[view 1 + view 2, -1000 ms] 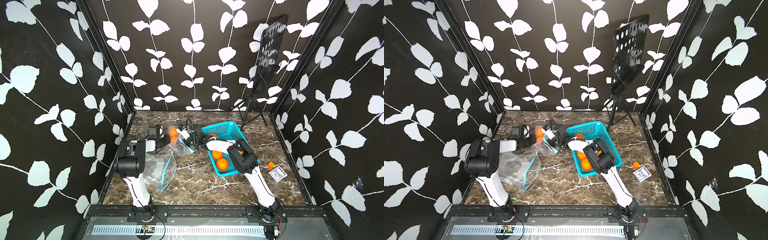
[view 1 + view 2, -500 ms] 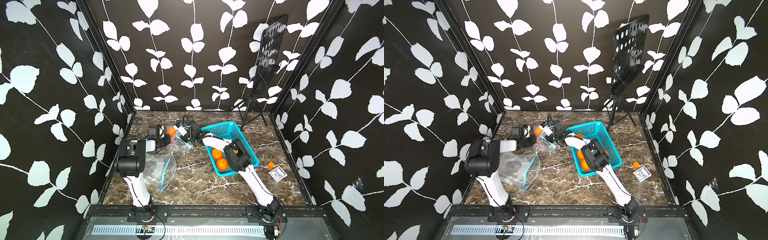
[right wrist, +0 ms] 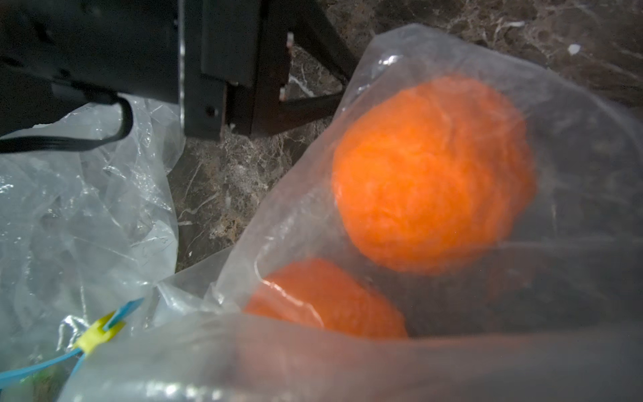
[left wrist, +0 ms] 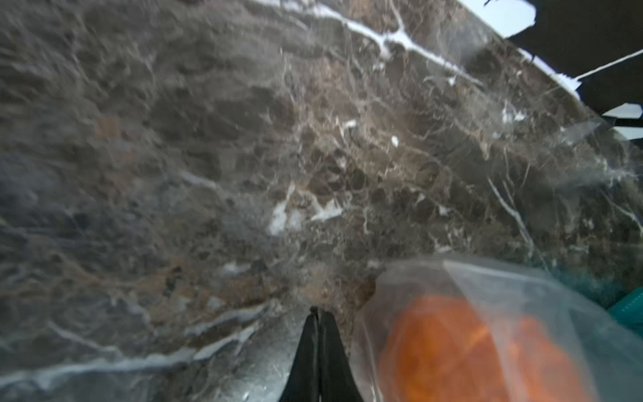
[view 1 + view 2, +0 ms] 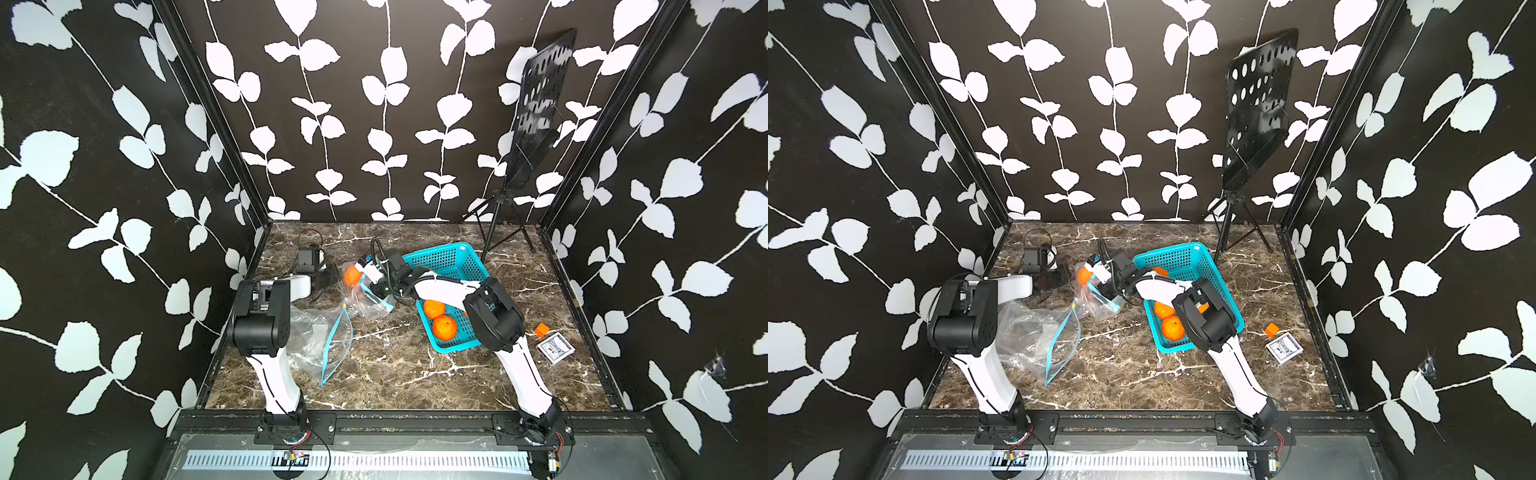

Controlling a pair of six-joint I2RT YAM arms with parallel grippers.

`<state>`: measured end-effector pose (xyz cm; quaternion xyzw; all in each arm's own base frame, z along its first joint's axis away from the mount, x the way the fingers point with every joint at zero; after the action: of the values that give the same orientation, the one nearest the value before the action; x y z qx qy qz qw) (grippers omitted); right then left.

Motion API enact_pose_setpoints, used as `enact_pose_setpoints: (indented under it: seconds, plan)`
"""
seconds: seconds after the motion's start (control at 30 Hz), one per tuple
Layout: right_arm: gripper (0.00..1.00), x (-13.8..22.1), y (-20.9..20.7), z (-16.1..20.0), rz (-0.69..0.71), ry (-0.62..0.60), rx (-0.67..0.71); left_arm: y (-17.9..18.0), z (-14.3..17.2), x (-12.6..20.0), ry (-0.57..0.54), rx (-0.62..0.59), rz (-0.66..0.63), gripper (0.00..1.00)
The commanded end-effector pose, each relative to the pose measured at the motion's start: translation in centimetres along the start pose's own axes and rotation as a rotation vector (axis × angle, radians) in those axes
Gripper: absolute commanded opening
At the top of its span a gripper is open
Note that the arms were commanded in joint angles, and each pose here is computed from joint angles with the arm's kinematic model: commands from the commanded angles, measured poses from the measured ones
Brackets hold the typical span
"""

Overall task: Open the zip-top bag and take out the orange
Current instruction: Pick up the orange from the zipper food storage bag.

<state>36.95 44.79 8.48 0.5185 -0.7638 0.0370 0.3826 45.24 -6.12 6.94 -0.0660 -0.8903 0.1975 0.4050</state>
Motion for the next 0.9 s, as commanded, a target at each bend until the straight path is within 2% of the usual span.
enact_pose_setpoints:
  seconds: [0.0, 0.03, 0.1, 0.17, 0.27, 0.5, 0.57, 0.63, 0.7, 0.87]
  plan:
    - [0.56, 0.2, -0.9, -1.2, 0.056, -0.041, 0.006, -1.5, -1.6, 1.3, -0.065, -0.005, 0.063, 0.00]
    - [0.57, 0.0, -1.3, -1.3, 0.068, -0.051, -0.014, -2.3, -1.7, 1.8, -0.077, -0.010, 0.092, 0.00]
    - [0.58, -0.4, -2.1, -1.7, 0.071, -0.091, -0.067, -4.3, -1.8, 3.1, -0.090, -0.018, 0.192, 0.19]
    - [0.61, -0.6, -2.4, -1.9, 0.063, -0.110, -0.094, -6.3, -1.5, 4.2, -0.097, -0.020, 0.319, 0.31]
    - [0.70, -0.9, -2.4, -1.9, 0.049, -0.109, -0.103, -8.1, -0.3, 5.2, -0.091, -0.031, 0.410, 0.38]
    - [0.79, -0.5, -1.7, -2.6, 0.014, -0.132, -0.085, -10.3, 2.6, 5.9, -0.068, -0.113, 0.429, 0.43]
    - [0.79, -0.5, -1.7, -2.9, 0.010, -0.135, -0.084, -11.0, 3.7, 5.3, -0.025, -0.125, 0.452, 0.41]
    - [0.80, -0.6, -1.7, -3.0, 0.009, -0.128, -0.084, -10.6, 4.7, 4.5, 0.019, -0.123, 0.431, 0.24]
    - [0.82, -0.5, -1.6, -3.0, 0.001, -0.126, -0.082, -9.2, 5.3, 4.0, 0.040, -0.119, 0.352, 0.00]
    - [0.84, 0.4, -1.8, -3.2, -0.010, -0.160, -0.093, -6.9, 6.1, 3.5, 0.080, -0.146, 0.189, 0.00]
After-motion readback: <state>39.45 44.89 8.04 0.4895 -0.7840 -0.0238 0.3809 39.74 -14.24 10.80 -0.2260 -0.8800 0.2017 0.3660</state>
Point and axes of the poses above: each gripper's point midway between its finger pads, its own x axis back along the fingers, its own y axis along the line the jaws close on, z = x × y, the point moved 3 cm from there along x, back along the fingers, and after that the axes turned 1 degree about -x, right-handed, at the moved point
